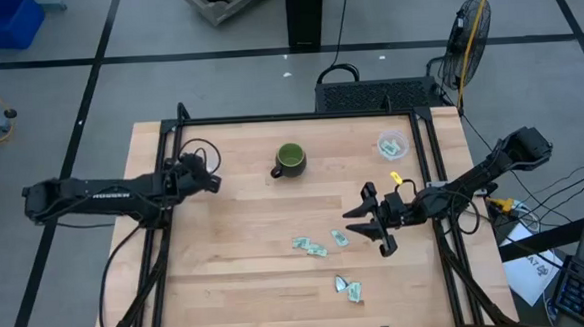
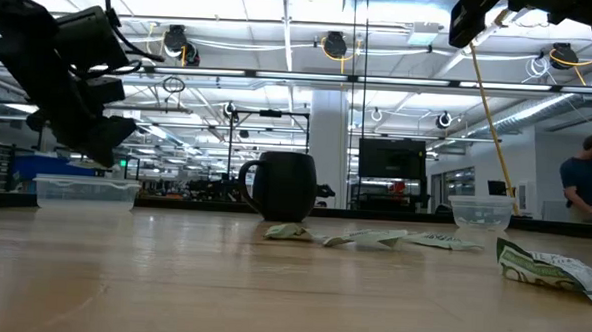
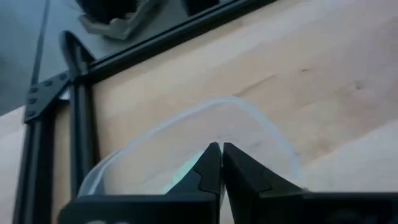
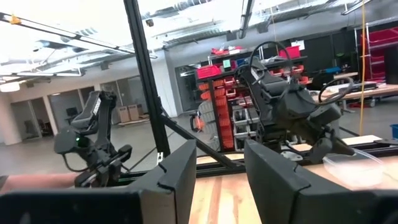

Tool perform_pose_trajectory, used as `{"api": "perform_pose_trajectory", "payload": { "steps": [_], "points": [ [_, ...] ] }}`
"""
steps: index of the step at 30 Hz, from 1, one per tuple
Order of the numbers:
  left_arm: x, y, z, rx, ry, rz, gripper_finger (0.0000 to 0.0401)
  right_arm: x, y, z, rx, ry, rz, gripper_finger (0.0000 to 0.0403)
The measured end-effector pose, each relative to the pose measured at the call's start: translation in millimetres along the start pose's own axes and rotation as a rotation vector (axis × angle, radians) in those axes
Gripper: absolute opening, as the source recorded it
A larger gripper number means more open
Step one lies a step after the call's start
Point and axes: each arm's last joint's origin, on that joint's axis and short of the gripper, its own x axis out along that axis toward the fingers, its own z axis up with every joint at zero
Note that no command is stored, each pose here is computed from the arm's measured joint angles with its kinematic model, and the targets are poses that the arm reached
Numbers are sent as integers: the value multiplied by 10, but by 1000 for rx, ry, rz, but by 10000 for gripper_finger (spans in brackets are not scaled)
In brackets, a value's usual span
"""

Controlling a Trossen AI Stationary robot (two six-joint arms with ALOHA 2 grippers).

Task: Pick and place items into bin
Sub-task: Put the white stevia packet into the left transparent bin

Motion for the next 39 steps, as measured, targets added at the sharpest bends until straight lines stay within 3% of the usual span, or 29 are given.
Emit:
{"api": "perform_pose_trajectory", "payload": {
  "steps": [9, 13, 17, 23, 25, 28, 31, 34, 39],
  "points": [
    [78, 67, 45, -68, 43, 8, 117, 0, -1, -8, -2, 8, -1, 128],
    [79, 40, 68, -81, 42, -42, 156, 0, -3, -27, -33, 28, 0, 128],
    [57, -65, 156, -138, 16, -222, 173, -3, -12, -80, -157, 81, -3, 128],
    [-105, -307, 371, -183, -80, -706, 177, -7, -53, -161, -235, 168, -16, 128],
    [-197, -380, 415, -188, -119, -836, 177, -22, -64, -230, -306, 241, -12, 128],
    [-354, -474, 467, -205, -189, -993, 177, -42, -98, -309, -305, 326, -29, 128],
    [-485, -566, 442, -155, -237, -1080, 177, -29, -128, -350, -287, 378, -76, 128],
    [-581, -636, 391, -130, -269, -1096, 177, 18, -124, -383, -276, 427, -105, 128],
    [-732, -767, 323, -95, -337, -1151, 177, 196, -8, -488, -238, 514, -75, 128]
  ]
}}
